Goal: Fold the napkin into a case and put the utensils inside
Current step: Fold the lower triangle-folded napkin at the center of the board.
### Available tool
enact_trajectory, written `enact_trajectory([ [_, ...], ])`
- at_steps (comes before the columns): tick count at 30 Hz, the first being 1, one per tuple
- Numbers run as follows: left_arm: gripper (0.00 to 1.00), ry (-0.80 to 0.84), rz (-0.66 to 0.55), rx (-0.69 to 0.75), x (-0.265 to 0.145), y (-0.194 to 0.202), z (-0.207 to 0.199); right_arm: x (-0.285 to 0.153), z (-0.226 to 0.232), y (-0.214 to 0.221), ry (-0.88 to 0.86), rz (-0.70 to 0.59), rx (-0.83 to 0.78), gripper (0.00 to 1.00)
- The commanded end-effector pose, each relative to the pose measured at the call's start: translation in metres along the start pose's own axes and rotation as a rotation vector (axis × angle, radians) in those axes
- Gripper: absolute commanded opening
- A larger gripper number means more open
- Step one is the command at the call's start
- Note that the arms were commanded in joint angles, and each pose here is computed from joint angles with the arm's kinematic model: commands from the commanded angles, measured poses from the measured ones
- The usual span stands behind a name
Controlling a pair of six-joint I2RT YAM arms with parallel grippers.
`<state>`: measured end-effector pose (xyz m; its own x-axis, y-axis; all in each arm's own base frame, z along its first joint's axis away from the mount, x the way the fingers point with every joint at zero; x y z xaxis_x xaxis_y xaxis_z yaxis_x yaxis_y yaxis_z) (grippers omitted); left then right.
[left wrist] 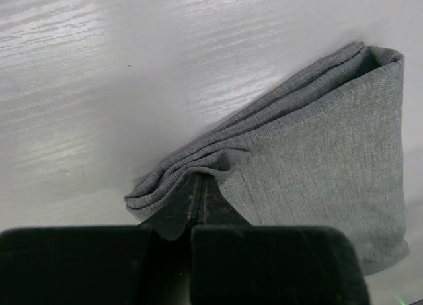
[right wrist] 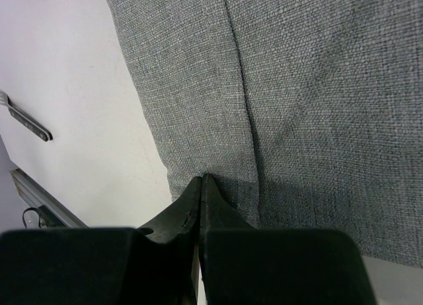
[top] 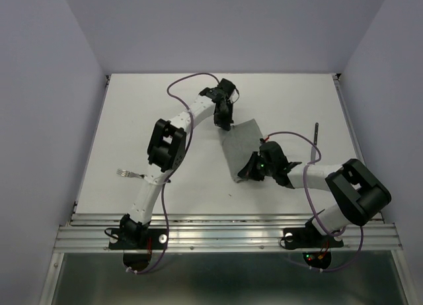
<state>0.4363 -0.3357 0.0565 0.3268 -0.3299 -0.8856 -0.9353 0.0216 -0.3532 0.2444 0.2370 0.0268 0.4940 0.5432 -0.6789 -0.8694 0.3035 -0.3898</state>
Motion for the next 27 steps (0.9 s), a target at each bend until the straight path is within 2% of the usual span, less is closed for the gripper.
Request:
enact_trajectory([
  [1, 0.0, 0.066, -0.015, 0.023, 0.001, -0.009, -0.014, -0.005, -0.022, 0.013, 0.099, 0.041, -0.005, 0.01],
  [11, 0.0, 0.039, 0.021, 0.004, 0.021, 0.005, -0.003, -0.017, -0.011, -0.005, 0.139, 0.006, -0.07, 0.01],
  [16, 0.0, 0.05, 0.013, 0.016, 0.012, 0.006, -0.003, -0.043, 0.012, -0.063, 0.197, -0.199, -0.148, 0.03],
  [21, 0.0, 0.054, 0.024, 0.023, 0.011, 0.012, -0.001, -0.04, 0.055, -0.115, 0.137, -0.284, -0.174, 0.05],
  [24, 0.0, 0.049, 0.03, 0.024, 0.011, 0.014, 0.0, -0.022, 0.07, -0.12, 0.095, -0.243, -0.197, 0.02],
  [27, 0.0, 0.056, 0.033, 0.02, 0.01, 0.014, -0.001, -0.007, 0.082, -0.105, -0.001, -0.155, -0.199, 0.01],
])
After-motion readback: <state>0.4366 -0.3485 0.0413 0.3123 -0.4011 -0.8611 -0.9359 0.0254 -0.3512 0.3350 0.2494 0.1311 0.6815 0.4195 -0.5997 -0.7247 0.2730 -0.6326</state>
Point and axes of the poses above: each gripper's point midway between its finger pads, its own x axis out along the fingers, its own z axis along the line the jaws close on, y = z × x, the point moved 1 cm from there along -x, back along the fingers, and after that the axes turned 3 degrees about -x, right-handed, at the moved point
